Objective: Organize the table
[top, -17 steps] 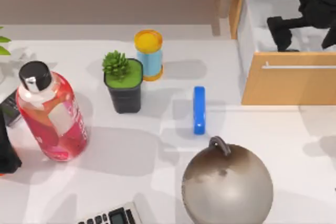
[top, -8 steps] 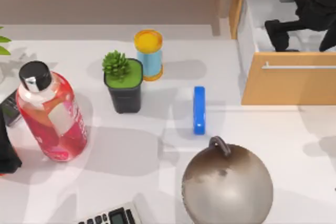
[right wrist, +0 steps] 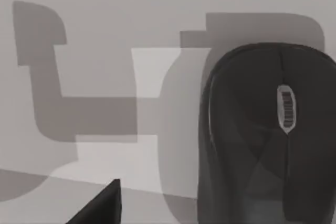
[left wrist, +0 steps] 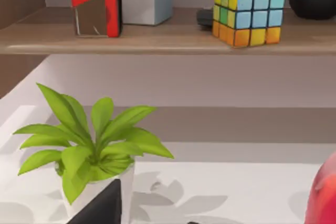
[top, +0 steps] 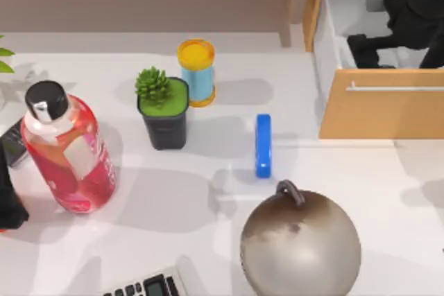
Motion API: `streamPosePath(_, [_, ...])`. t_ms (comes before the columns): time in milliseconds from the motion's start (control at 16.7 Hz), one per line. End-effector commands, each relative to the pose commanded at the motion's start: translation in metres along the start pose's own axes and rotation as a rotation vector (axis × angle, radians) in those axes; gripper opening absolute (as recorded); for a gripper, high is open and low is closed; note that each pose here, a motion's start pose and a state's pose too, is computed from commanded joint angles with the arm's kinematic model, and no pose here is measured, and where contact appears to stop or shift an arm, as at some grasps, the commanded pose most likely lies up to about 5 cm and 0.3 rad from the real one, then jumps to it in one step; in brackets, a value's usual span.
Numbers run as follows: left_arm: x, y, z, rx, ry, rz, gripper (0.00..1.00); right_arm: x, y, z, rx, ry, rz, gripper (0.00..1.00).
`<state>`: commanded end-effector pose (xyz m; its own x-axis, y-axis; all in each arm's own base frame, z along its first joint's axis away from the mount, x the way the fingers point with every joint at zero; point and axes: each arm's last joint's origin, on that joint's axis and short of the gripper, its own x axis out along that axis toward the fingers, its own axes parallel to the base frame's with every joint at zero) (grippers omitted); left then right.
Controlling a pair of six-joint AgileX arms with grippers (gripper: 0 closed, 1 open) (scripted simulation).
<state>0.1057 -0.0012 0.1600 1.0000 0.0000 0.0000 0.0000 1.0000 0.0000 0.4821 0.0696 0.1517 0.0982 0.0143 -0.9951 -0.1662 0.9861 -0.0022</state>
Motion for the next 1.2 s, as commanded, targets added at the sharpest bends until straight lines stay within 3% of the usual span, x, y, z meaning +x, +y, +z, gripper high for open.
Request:
streamPosePath(420, [0.0000, 0.0000, 0.0000, 0.000, 0.000, 0.000, 1.00, 0.0121, -0.0009, 0.0021, 0.002, 0.000, 0.001, 1.00])
streamPosePath(1200, [0.0000, 0.0000, 0.0000, 0.000, 0.000, 0.000, 1.00, 0.0121, -0.0009, 0.0021, 0.002, 0.000, 0.001, 0.02])
